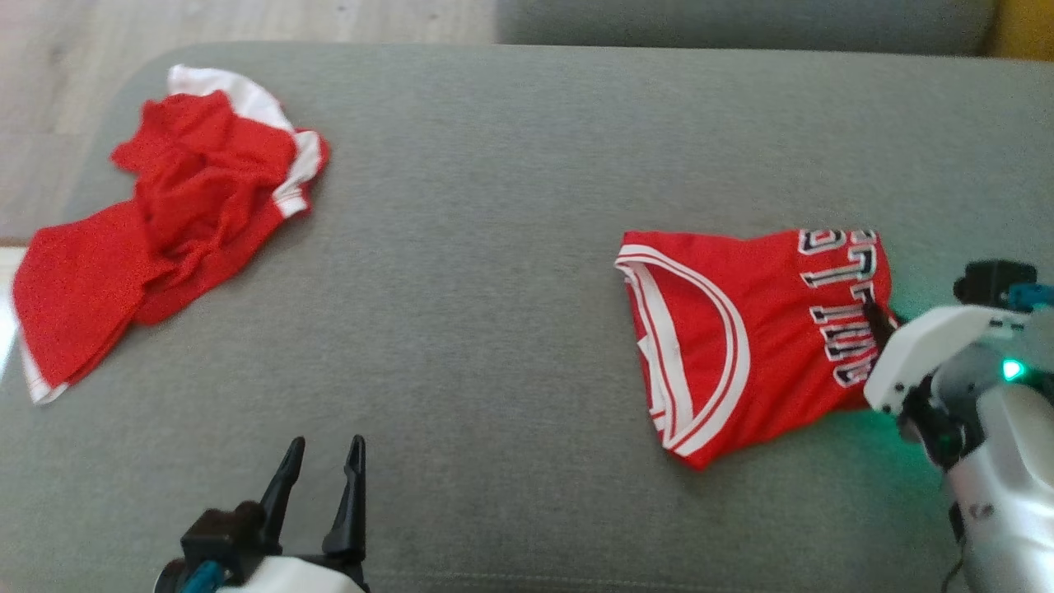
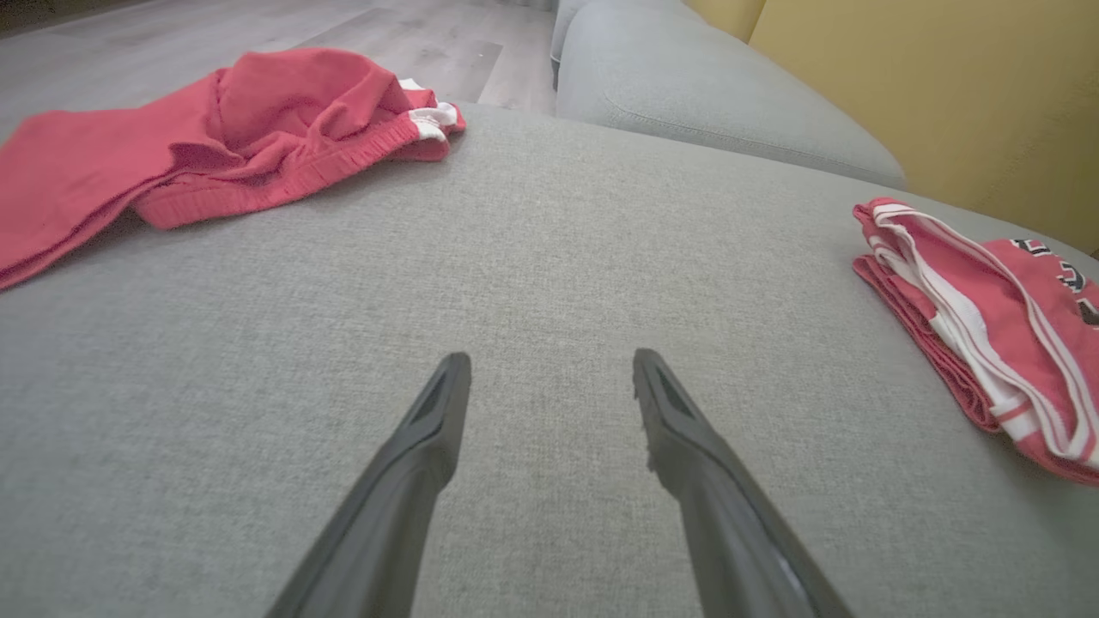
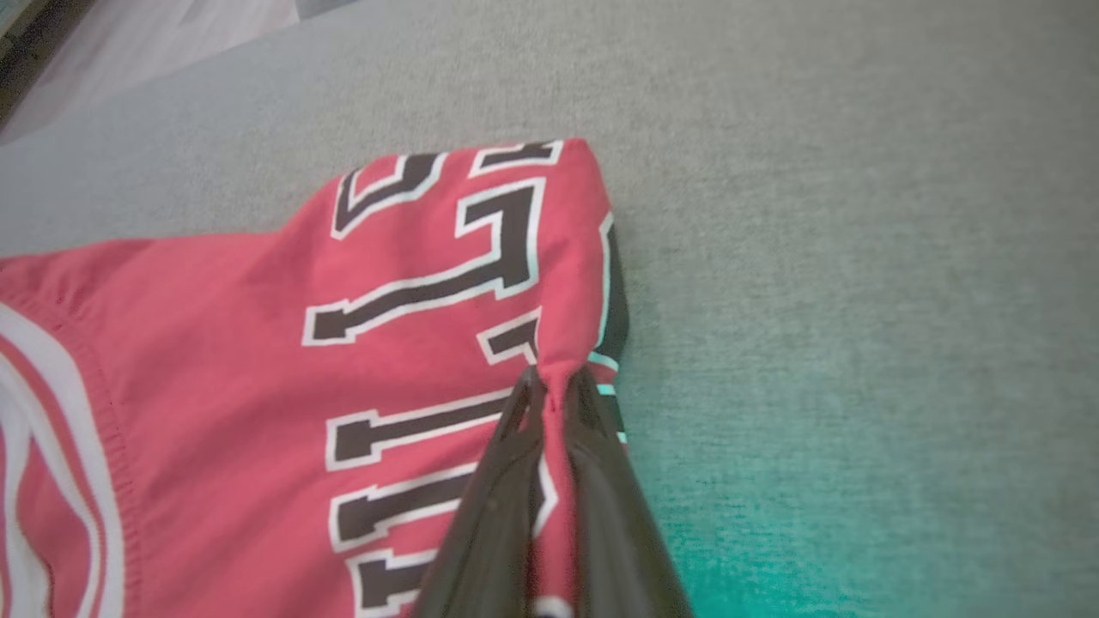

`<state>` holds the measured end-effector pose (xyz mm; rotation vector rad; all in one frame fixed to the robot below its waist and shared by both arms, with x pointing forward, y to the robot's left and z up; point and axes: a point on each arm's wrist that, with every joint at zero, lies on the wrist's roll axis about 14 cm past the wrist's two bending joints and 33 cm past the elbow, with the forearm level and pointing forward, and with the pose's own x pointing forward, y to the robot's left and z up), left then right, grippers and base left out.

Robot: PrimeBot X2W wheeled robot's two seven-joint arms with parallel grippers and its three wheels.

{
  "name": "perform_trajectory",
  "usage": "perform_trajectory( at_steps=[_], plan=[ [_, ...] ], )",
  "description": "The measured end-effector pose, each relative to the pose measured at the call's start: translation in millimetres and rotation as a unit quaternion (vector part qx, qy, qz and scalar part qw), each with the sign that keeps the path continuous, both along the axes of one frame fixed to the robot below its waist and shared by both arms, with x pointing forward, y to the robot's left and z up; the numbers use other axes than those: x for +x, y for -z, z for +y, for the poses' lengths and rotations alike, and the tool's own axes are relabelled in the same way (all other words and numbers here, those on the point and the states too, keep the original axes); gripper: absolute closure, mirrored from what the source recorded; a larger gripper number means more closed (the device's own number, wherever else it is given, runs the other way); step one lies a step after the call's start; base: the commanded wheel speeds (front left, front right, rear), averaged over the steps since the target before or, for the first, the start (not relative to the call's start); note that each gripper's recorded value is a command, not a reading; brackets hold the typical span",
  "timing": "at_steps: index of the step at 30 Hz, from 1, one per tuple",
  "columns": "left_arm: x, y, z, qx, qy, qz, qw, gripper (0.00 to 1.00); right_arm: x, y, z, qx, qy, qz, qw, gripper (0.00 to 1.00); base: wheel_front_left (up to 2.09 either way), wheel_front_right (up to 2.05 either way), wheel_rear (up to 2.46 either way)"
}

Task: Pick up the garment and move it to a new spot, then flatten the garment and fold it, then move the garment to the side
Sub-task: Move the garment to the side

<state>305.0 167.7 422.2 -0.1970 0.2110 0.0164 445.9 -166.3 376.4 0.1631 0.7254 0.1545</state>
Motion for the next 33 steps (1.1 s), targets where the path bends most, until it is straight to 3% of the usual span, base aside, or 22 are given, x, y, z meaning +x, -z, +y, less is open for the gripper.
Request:
perform_trajectory(
  at_steps=[3, 8, 9, 14, 19, 26, 28, 29, 33],
  plan=[
    [7.2, 2.9, -9.5, -0.002, 0.018, 0.004, 1.000, 0.00, 11.5, -12.6, -17.1, -0.007, 0.022, -0.033, 0.999, 1.00, 0.00, 0.00, 0.00],
    [32.5, 4.1, -31.0, -0.004, 0.059, 0.000, 0.998, 0.00, 44.6, -48.7, -91.6, -0.070, 0.086, -0.102, 0.989, 1.00, 0.00, 0.00, 0.00],
    [32.5, 4.1, -31.0, -0.004, 0.059, 0.000, 0.998, 0.00, 44.6, -48.7, -91.6, -0.070, 0.086, -0.102, 0.989, 1.00, 0.00, 0.00, 0.00],
    [67.0, 5.3, -52.2, 0.001, 0.102, -0.013, 0.995, 0.00, 69.6, -74.9, -165.9, -0.137, 0.150, -0.141, 0.969, 1.00, 0.00, 0.00, 0.00],
    [80.2, 23.8, -63.3, 0.002, 0.124, 0.005, 0.992, 0.00, 73.6, -76.2, -224.7, -0.203, 0.194, -0.140, 0.949, 1.00, 0.00, 0.00, 0.00],
    [87.3, 46.5, -64.4, 0.003, 0.132, 0.030, 0.991, 0.00, 74.1, -77.8, -270.1, -0.288, 0.206, -0.141, 0.924, 1.00, 0.00, 0.00, 0.00],
    [87.7, 50.4, -61.5, 0.006, 0.130, 0.035, 0.991, 0.00, 73.0, -76.3, -274.7, -0.308, 0.202, -0.139, 0.919, 0.39, 0.00, 0.00, 0.00],
    [88.0, 50.9, -59.8, 0.007, 0.127, 0.035, 0.991, 0.00, 71.7, -75.9, -277.1, -0.316, 0.201, -0.137, 0.917, 0.00, 0.00, 0.00, 0.00],
    [87.8, 44.7, -56.9, 0.009, 0.123, 0.028, 0.992, 0.00, 73.0, -86.9, -275.7, -0.333, 0.195, -0.163, 0.908, 0.00, 0.00, 0.00, 0.00]
  ],
)
